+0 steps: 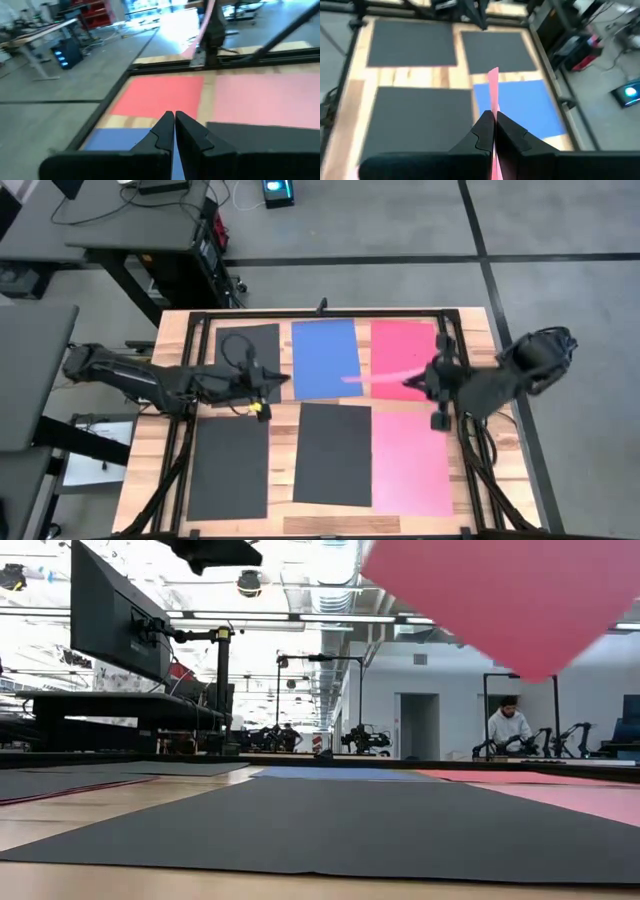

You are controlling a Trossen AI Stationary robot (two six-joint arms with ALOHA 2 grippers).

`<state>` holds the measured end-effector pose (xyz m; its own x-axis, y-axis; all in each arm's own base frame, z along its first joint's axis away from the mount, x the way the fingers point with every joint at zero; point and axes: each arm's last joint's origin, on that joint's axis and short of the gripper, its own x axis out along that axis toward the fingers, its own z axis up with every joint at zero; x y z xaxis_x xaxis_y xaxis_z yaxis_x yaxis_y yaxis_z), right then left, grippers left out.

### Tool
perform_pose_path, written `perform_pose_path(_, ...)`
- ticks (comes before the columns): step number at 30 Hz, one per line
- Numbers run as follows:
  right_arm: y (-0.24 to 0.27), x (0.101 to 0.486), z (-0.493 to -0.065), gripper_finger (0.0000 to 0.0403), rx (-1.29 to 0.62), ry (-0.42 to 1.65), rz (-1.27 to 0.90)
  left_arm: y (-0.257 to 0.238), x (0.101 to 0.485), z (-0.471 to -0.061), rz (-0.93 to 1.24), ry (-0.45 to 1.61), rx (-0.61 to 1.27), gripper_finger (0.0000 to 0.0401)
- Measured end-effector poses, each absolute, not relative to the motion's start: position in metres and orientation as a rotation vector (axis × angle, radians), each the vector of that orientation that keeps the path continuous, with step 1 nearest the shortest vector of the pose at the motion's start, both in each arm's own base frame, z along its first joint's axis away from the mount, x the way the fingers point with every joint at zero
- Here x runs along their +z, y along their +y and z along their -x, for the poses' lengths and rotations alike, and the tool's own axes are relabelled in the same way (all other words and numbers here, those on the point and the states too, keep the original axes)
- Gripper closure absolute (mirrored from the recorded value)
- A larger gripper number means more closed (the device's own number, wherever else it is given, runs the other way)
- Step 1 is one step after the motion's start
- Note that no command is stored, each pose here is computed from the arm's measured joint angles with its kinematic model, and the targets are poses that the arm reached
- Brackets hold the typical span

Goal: Organize paper
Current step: Stack the pink paper on top of the pink paper

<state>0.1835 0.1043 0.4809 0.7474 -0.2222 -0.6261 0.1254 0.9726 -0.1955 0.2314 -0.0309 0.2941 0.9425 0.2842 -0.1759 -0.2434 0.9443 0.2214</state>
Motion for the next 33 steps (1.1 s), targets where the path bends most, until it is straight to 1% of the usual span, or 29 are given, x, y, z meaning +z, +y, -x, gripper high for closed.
perform_pose_path(4,0.120,0.474,-0.186,0.0403,-0.162,0.728,0.152,-0.037,0.279,-0.250,-0.204,0.225,0.228,0.0401)
perform_pose_path(8,0.124,0.471,-0.191,0.0403,-0.166,0.741,0.163,-0.042,0.271,-0.265,-0.218,0.204,0.136,0.0400)
perform_pose_path(11,0.122,0.470,-0.193,0.0403,-0.178,0.744,0.160,-0.046,0.269,-0.274,-0.258,0.213,0.058,0.0388)
perform_pose_path(15,0.120,0.470,-0.193,0.0403,-0.187,0.749,0.161,-0.048,0.277,-0.279,-0.308,0.233,0.036,0.0344)
perform_pose_path(20,0.119,0.470,-0.193,0.0403,-0.188,0.755,0.166,-0.048,0.284,-0.280,-0.311,0.233,0.037,0.0270)
perform_pose_path(22,0.120,0.470,-0.193,0.0403,-0.188,0.755,0.166,-0.047,0.282,-0.283,-0.286,0.236,0.044,0.0242)
perform_pose_path(25,0.119,0.470,-0.193,0.0403,-0.188,0.755,0.167,-0.041,0.274,-0.293,-0.192,0.228,0.068,0.0208)
perform_pose_path(29,0.120,0.470,-0.193,0.0403,-0.187,0.751,0.165,-0.028,0.259,-0.313,-0.100,0.193,-0.005,0.0181)
perform_pose_path(33,0.121,0.470,-0.192,0.0403,-0.180,0.750,0.167,-0.018,0.247,-0.331,-0.037,0.110,-0.076,0.0174)
